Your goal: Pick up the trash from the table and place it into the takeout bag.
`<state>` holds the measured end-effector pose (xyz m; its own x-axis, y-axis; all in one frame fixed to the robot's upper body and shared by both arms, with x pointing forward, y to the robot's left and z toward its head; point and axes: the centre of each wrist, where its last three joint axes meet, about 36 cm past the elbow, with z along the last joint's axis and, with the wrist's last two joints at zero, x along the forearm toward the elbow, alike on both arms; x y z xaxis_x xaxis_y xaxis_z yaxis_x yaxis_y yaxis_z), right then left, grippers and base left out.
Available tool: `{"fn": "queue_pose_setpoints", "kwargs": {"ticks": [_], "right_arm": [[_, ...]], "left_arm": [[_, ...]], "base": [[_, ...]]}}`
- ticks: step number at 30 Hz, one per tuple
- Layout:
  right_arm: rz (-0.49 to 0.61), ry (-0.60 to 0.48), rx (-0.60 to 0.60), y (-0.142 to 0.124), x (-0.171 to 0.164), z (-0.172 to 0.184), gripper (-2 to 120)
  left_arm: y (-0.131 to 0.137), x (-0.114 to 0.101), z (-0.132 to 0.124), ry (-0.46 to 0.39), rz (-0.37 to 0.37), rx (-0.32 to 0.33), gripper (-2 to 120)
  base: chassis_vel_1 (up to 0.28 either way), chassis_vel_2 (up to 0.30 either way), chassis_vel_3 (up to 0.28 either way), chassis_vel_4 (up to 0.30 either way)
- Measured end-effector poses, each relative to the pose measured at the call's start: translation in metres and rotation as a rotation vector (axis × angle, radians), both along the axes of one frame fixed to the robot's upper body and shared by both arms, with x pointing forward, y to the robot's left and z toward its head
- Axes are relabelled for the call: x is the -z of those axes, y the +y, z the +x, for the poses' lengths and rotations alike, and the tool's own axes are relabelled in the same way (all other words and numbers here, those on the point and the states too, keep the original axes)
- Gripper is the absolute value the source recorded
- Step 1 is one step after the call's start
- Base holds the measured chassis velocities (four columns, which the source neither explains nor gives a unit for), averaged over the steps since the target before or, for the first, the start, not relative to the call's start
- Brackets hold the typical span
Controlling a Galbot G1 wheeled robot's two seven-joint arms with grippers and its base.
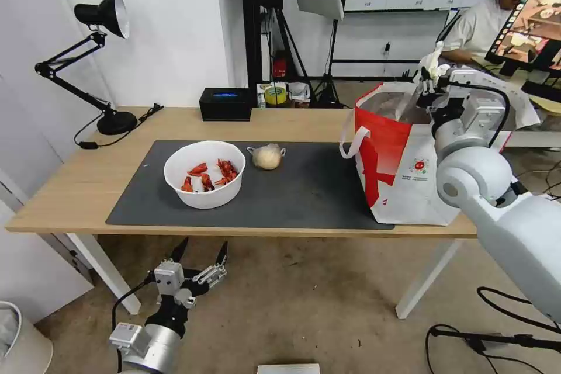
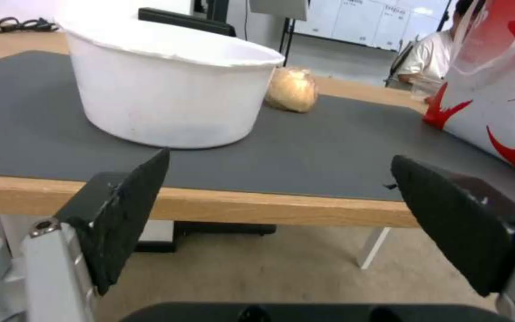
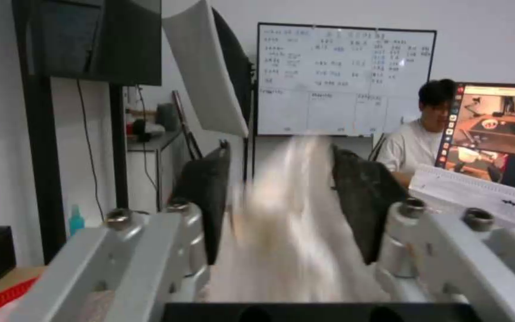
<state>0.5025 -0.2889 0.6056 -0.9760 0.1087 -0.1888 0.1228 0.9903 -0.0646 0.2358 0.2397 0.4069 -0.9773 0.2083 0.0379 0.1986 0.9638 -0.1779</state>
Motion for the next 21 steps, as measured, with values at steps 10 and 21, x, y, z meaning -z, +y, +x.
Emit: {"fn": "queue_pose_setpoints", "kwargs": {"ticks": [10, 21], "right_arm": [[-0.005, 0.0, -0.011, 0.001, 0.001, -0.002, 84], [0.056, 0.019, -0.365, 0.03, -0.004, -0.045, 100]], "left_arm": [[-0.001, 0.002, 0.001, 0.003, -0.002, 0.0, 100], [0.001, 0.0, 0.002, -0.005, 0.0, -0.005, 100]], "base": [[0.0, 0.0, 0.0, 0.0], [0.0, 0.0, 0.0, 0.0]]}}
